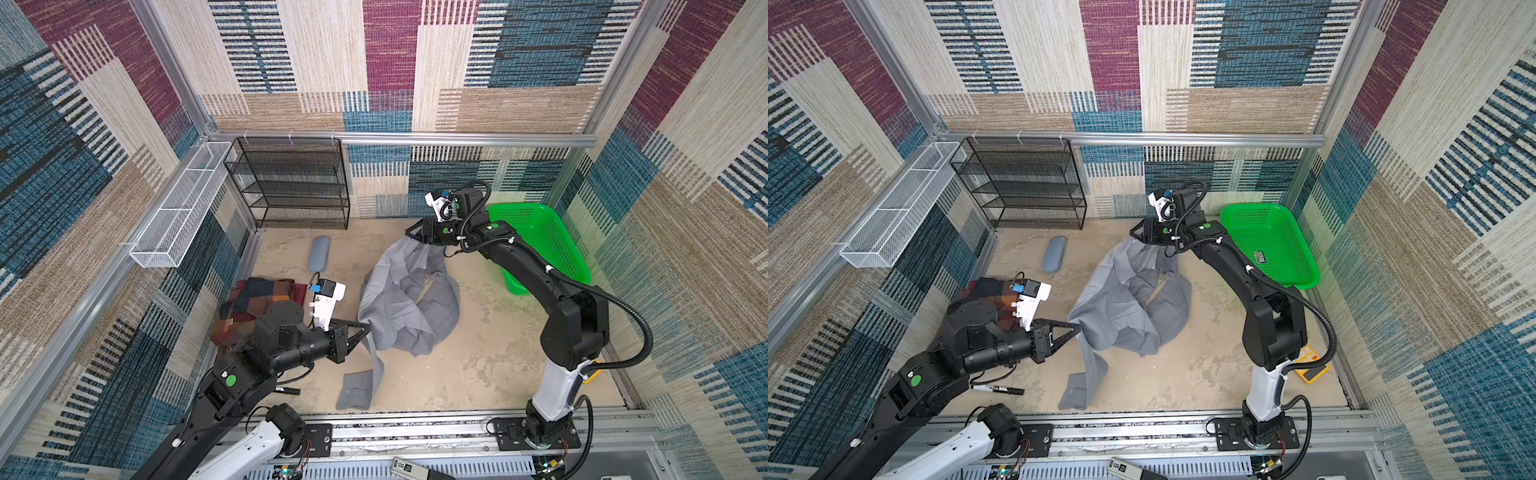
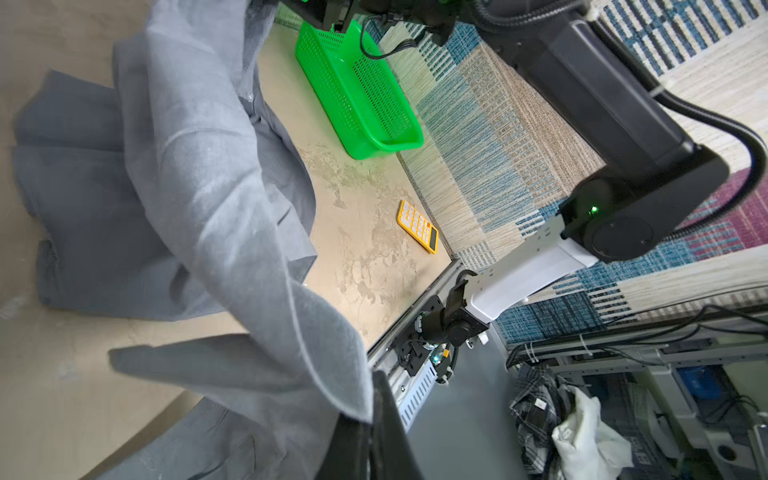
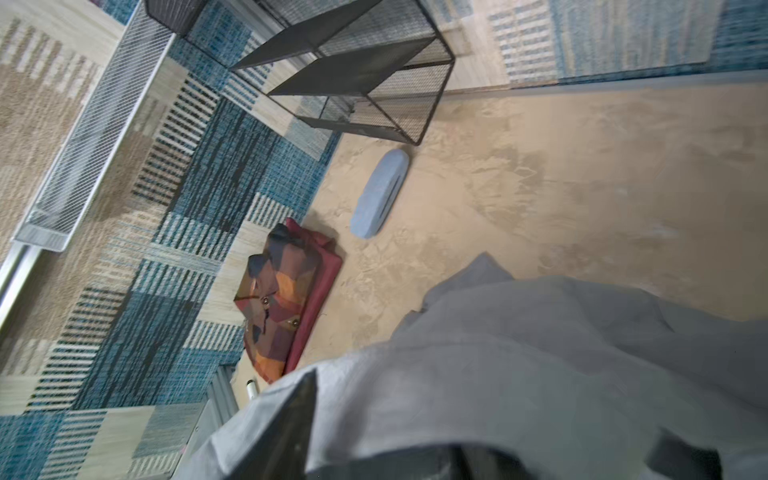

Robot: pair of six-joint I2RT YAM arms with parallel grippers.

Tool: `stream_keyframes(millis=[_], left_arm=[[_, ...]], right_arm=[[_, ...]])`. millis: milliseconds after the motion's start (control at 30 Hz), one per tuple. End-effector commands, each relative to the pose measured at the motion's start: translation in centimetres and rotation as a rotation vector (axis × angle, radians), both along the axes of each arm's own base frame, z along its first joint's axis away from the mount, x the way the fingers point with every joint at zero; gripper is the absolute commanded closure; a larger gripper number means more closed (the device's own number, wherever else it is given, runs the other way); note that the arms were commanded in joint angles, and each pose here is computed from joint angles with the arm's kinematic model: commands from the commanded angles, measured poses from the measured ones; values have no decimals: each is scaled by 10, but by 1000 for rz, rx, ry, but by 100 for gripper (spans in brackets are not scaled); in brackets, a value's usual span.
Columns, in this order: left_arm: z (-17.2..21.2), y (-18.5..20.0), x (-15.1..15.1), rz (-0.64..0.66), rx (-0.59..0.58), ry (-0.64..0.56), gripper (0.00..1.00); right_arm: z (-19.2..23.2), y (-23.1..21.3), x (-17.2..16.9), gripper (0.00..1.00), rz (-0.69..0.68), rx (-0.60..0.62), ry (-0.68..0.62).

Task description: Fold and stack the long sleeve shirts

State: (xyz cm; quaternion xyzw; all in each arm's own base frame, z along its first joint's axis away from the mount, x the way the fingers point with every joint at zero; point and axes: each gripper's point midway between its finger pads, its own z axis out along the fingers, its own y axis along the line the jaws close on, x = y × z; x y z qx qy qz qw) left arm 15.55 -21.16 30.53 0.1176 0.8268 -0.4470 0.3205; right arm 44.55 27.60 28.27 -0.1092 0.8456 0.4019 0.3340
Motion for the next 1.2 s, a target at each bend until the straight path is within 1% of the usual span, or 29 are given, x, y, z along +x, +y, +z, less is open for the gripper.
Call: stream_keyframes(millis=[0, 67, 133, 200, 267, 333, 433, 500, 567, 600, 667, 733, 833, 900, 1000, 1067, 1100, 1167], left_arm=[[7, -19, 5, -3, -27, 55, 100], [9, -34, 9, -11, -25, 78, 100], [11, -45, 16, 4, -32, 105, 100], [17, -54, 25, 22, -51, 122, 100], [27, -64, 33, 15, -63, 117, 100], [31, -73, 42, 23, -54, 139, 100], [36, -90, 56, 33, -54, 178, 100], [36, -97, 67, 60, -46, 201, 100], [38, -104, 76, 76, -36, 213, 100], [39, -109, 80, 78, -36, 222, 100], [43, -120, 84, 61, -49, 238, 100], [44, -126, 89, 60, -37, 245, 100], [44, -130, 97, 72, -23, 242, 100], [46, -135, 99, 60, -26, 241, 100], [51, -137, 100, 53, -17, 234, 100], [52, -138, 100, 45, -26, 227, 100], [51, -140, 100, 38, -24, 227, 100], [51, -141, 101, 36, -23, 227, 100]], right_arm=[[53, -27, -9, 32, -122, -16, -148], [69, -32, -37, 29, -96, 10, -161], [80, -30, -75, 29, -20, 68, -190], [80, -35, -107, 30, 15, 86, -222], [74, -42, -148, 33, 67, 86, -268], [67, -41, -185, 36, 117, 86, -307], [55, -32, -223, 41, 173, 42, -316], [56, -29, -246, 44, 232, 58, -334], [56, -29, -261, 44, 262, 77, -350], [51, -28, -265, 44, 280, 77, -343], [33, -26, -258, 43, 259, 35, -304], [15, -21, -254, 43, 262, -6, -275], [7, -12, -252, 43, 273, -18, -284], [-5, -18, -236, 43, 199, -90, -288], [-19, -22, -221, 46, 148, -177, -287], [-20, -19, -221, 49, 164, -168, -302], [-18, -15, -222, 53, 179, -150, -307], [-19, -8, -223, 70, 211, -130, -295]])
